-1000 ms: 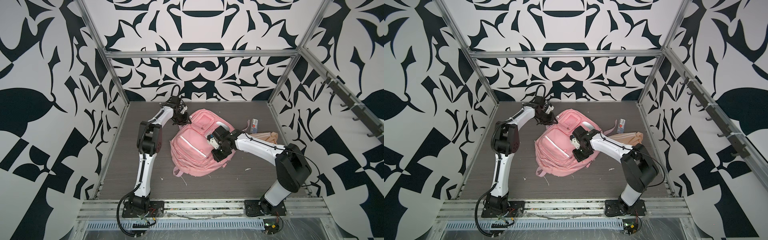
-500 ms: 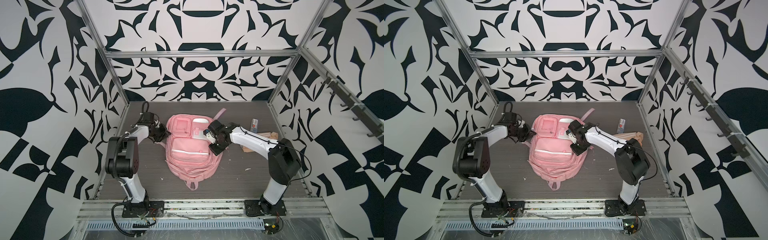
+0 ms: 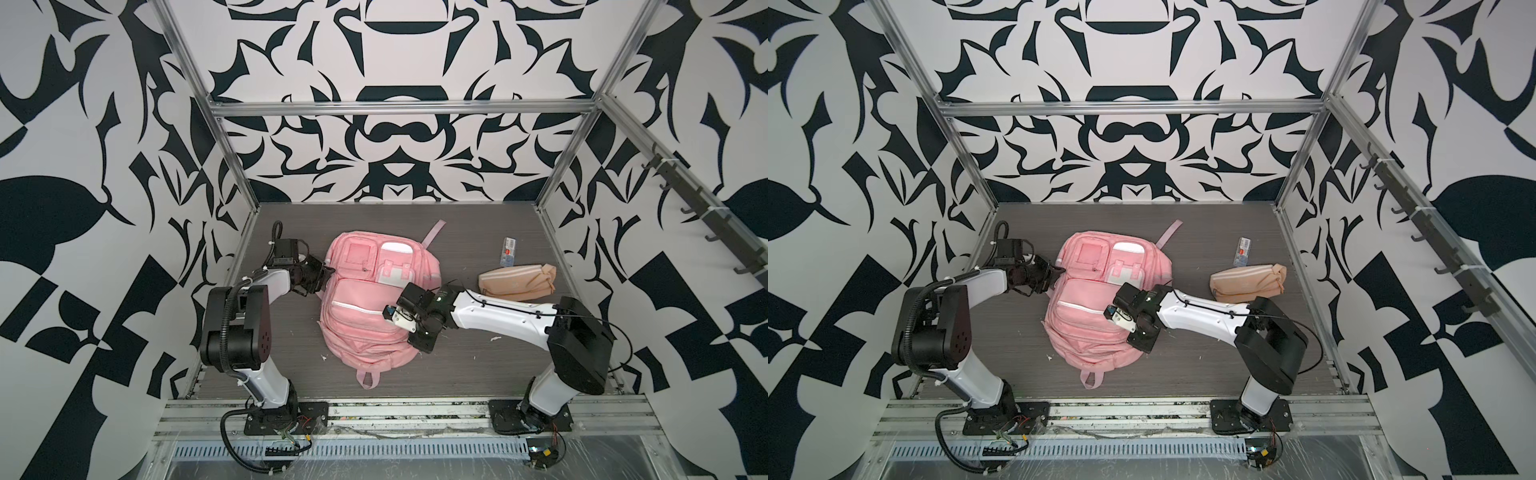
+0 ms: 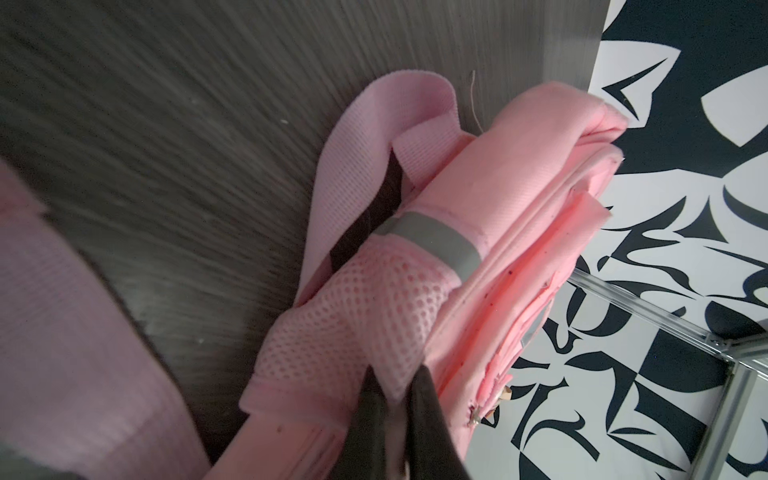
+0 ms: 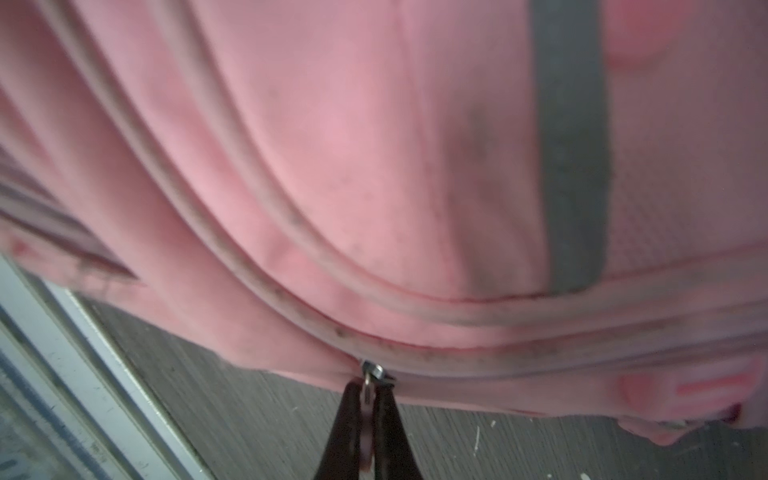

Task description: Pack the student bag

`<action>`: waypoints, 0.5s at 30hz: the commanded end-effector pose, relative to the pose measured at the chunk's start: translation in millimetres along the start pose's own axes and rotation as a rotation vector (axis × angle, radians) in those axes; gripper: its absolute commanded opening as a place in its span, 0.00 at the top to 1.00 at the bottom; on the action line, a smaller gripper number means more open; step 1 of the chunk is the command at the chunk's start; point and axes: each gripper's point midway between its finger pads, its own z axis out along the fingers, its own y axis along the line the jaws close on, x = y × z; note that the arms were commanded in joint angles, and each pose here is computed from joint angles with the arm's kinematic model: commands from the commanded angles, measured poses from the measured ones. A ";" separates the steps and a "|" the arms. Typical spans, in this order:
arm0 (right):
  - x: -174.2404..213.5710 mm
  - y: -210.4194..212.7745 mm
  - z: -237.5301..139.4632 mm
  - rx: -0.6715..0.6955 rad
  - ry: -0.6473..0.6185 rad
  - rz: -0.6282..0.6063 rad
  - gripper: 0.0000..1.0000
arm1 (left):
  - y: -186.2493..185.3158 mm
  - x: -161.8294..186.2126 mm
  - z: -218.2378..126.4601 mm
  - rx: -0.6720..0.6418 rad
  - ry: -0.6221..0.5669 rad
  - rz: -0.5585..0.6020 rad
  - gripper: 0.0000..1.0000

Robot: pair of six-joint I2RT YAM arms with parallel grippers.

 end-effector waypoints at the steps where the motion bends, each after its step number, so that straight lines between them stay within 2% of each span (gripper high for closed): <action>1: -29.1 24.1 -18.2 -0.129 -0.115 -0.037 1.00 | -7.0 -16.3 -9.3 0.031 -0.092 -0.130 1.00; 5: -78.9 31.4 -21.6 -0.189 -0.210 -0.022 1.00 | -6.4 -15.8 -14.4 0.037 -0.117 -0.160 1.00; 9: -119.0 45.6 -23.1 -0.191 -0.250 -0.094 1.00 | -2.4 -11.3 -20.1 0.050 -0.128 -0.213 1.00; 12: -130.8 52.1 -29.8 -0.129 -0.273 -0.182 1.00 | 2.4 -10.6 -22.5 0.054 -0.144 -0.248 1.00; 15: -129.2 44.5 -38.0 -0.076 -0.303 -0.202 1.00 | 3.5 -12.4 -24.2 0.047 -0.158 -0.253 1.00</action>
